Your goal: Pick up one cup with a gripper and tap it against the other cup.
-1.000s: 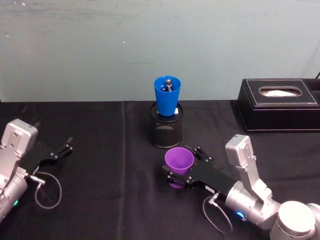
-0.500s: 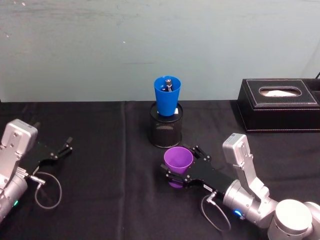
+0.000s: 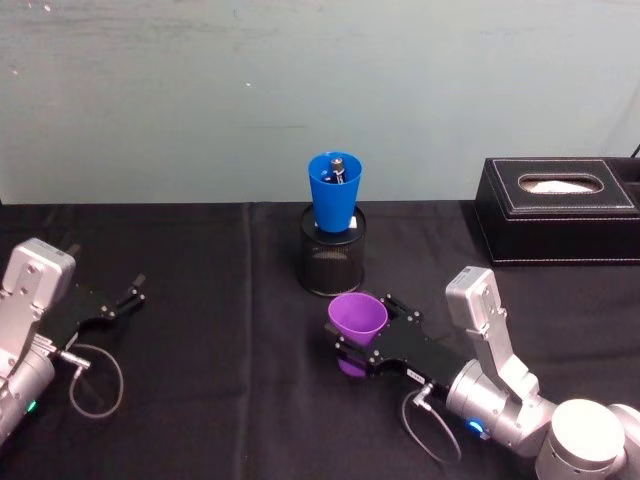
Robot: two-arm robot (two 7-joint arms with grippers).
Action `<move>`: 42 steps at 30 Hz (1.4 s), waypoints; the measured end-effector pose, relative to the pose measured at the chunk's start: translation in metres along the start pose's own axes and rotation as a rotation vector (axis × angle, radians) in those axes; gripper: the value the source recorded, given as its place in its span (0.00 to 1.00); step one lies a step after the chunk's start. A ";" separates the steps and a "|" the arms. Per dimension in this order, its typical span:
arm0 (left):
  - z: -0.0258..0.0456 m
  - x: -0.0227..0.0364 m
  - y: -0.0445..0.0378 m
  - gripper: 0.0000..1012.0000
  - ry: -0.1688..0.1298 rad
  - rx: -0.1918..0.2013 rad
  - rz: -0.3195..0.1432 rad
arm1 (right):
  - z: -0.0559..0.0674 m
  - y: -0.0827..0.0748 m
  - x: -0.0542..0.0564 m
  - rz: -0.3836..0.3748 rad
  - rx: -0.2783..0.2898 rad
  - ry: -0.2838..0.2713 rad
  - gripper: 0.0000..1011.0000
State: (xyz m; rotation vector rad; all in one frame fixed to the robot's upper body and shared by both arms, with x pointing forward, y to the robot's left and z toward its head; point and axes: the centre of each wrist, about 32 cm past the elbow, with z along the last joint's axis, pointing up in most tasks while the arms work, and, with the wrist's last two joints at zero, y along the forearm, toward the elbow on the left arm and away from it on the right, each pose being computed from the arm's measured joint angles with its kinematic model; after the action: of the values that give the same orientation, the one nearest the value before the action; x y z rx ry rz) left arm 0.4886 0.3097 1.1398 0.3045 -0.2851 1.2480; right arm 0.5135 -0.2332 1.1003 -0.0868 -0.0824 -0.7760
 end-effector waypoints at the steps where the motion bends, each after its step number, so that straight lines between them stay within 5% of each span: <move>1: 0.0000 0.0000 0.0000 0.99 0.000 0.000 0.000 | 0.001 0.000 -0.001 0.000 -0.001 -0.006 0.75; 11: 0.0000 0.0000 0.0000 0.99 0.000 0.000 0.000 | 0.048 0.001 0.003 -0.017 0.027 -0.048 0.73; 13: 0.0000 0.0000 0.0000 0.99 0.000 0.000 0.000 | 0.067 0.003 0.006 -0.014 0.049 -0.048 0.73; 19: 0.0000 0.0000 0.0000 0.99 0.000 0.000 0.000 | 0.098 0.005 0.010 0.000 0.086 -0.035 0.73; 23: 0.0000 -0.0001 0.0000 0.99 0.000 0.000 0.000 | 0.110 0.006 0.010 0.006 0.095 -0.033 0.73; 29: 0.0000 0.0000 0.0000 0.99 0.000 0.000 0.000 | 0.118 0.006 0.010 0.015 0.092 -0.035 0.73; 42: 0.0000 0.0000 0.0000 0.99 0.000 0.000 0.000 | 0.117 0.006 0.010 0.011 0.092 -0.036 0.73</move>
State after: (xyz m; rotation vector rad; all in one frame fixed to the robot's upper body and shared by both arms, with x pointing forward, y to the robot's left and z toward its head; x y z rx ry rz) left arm 0.4886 0.3097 1.1398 0.3044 -0.2850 1.2480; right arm 0.5199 -0.2227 1.2173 -0.0137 -0.1512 -0.7584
